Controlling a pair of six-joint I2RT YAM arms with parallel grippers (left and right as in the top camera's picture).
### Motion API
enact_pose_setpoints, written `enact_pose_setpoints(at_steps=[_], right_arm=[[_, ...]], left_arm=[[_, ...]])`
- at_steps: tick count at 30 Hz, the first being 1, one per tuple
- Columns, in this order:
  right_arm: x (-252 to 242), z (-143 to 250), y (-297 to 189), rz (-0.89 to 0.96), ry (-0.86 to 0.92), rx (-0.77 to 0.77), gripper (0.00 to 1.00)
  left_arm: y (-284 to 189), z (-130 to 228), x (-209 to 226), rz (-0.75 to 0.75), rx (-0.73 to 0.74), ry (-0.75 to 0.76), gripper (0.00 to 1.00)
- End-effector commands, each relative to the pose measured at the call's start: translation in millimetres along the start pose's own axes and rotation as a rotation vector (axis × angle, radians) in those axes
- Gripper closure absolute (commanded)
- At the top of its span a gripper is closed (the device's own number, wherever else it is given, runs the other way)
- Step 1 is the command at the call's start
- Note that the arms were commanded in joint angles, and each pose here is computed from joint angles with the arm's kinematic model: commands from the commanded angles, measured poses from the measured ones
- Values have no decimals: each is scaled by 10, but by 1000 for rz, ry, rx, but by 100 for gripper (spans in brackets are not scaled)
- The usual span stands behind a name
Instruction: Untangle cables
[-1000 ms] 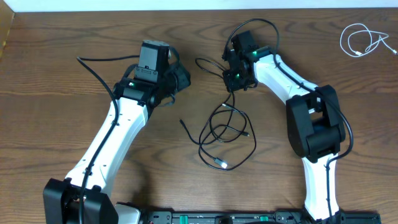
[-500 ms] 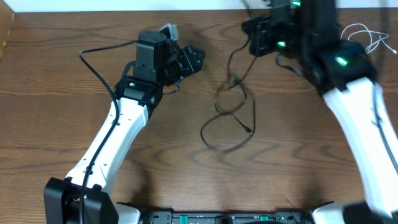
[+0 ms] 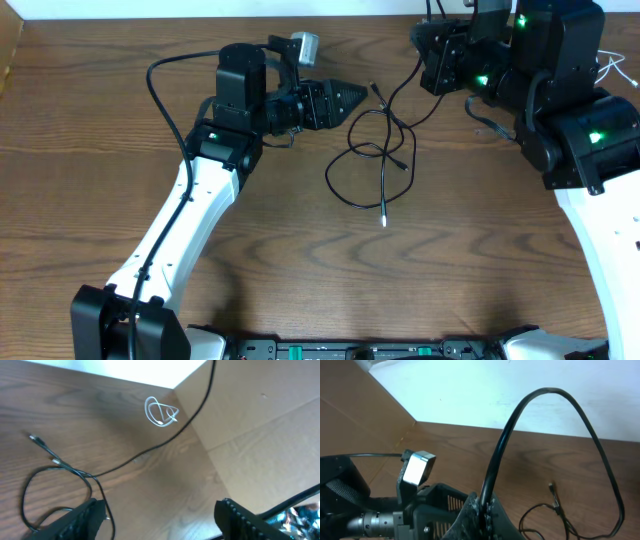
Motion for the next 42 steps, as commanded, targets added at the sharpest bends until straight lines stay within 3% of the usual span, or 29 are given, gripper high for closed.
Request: enact_pose_setpoints(at_steps=[1, 7, 13, 17, 29, 34, 42], right_arm=[[48, -2, -59, -27, 26, 0, 99], [36, 30, -56, -21, 35, 19, 99], [172, 8, -194, -60, 15, -5, 99], [385, -127, -531, -147, -17, -72, 99], [836, -286, -1497, -335, -105, -236, 99], [846, -281, -1508, -344, -108, -233, 99], [817, -286, -1417, -334, -101, -216, 99]], left_arm=[[5, 42, -62, 79, 33, 52, 23], [32, 72, -91, 91, 44, 114, 23], [42, 78, -97, 92, 47, 110, 14], [43, 76, -91, 86, 45, 110, 5], [139, 153, -182, 105, 74, 114, 4], [286, 224, -253, 79, 82, 131, 4], [559, 308, -526, 226, 92, 149, 4]])
Point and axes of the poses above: each gripper's point midway between its finger pads, its own y axis out along the fingers, its own x axis along the line the jaws close on, z = x × y, the point moved 8 cm from there along -y, back along the fingers, and after that the axes turned 7 degrees about y, right-handed, at the moved point
